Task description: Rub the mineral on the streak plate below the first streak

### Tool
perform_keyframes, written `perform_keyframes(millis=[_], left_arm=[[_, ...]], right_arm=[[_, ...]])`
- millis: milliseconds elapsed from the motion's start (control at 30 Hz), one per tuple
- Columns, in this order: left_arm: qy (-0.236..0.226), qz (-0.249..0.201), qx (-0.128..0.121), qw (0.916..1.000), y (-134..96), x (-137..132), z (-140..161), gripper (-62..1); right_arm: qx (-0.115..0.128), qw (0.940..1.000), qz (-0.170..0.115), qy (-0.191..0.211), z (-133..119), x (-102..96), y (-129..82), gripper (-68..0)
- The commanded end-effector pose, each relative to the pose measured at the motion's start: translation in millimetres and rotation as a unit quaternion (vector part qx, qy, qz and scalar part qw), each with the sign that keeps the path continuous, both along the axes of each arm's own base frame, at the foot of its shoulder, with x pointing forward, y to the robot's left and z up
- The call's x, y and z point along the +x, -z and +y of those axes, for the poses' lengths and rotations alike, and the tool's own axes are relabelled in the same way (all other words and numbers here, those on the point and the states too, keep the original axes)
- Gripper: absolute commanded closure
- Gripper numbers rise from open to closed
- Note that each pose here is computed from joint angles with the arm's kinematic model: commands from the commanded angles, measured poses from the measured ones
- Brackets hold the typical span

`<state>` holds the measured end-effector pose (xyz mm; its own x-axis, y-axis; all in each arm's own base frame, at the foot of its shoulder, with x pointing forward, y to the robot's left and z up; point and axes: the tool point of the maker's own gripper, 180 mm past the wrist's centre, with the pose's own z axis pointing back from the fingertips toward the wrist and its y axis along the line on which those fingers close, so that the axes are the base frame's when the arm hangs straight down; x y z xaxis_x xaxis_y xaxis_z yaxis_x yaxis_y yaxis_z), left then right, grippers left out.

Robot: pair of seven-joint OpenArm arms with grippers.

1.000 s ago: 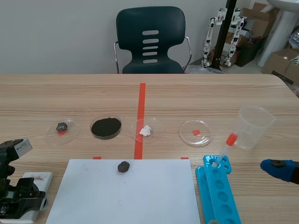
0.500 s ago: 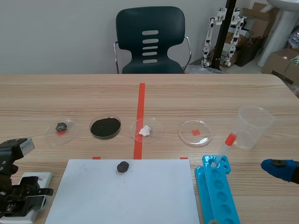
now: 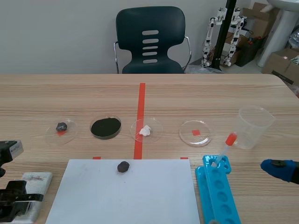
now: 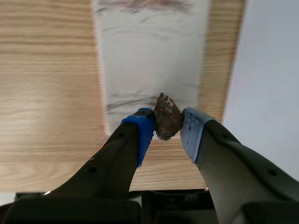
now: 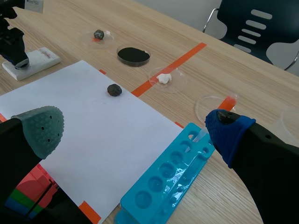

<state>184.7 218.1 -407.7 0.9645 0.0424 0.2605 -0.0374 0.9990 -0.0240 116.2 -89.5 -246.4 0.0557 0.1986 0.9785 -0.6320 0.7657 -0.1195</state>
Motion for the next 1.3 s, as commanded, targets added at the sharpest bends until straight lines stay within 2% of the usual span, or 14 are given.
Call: perform_keyframes(millis=[0,67,267,433,733,900,1267], left_arm=[[-0.002,-0.002,0.014,0.9999,-6.9,0.4,13.9,-4.1],[-0.002,-0.001,0.013,0.9999,-6.8,0.1,13.6,-4.1],[0.011,-0.006,-0.025,0.9996,-7.4,1.6,-1.3,-4.1],[0.009,-0.01,-0.025,0.9996,-6.5,4.5,-1.0,-4.1],[0.0,-0.005,0.004,1.0,-3.1,6.2,12.3,-4.1],[-0.001,-0.003,0.001,1.0,-2.2,5.5,11.6,-4.1],[0.013,-0.005,-0.067,0.9976,1.8,4.1,-15.9,-4.1]], right_arm=[[0.009,0.9999,-0.01,0.001,0.4,1.7,-6.2,-63.8],[0.009,0.9999,-0.01,0.001,0.4,1.7,-6.2,-63.8],[0.009,0.9999,-0.01,0.001,0.4,1.7,-6.2,-63.8],[0.009,0.9999,-0.01,0.001,0.4,1.7,-6.2,-63.8],[0.009,0.9999,-0.01,0.001,0.4,1.7,-6.2,-63.8],[0.009,0.9999,-0.01,0.001,0.4,1.7,-6.2,-63.8],[0.009,0.9999,-0.01,0.001,0.4,1.7,-6.2,-63.8]])
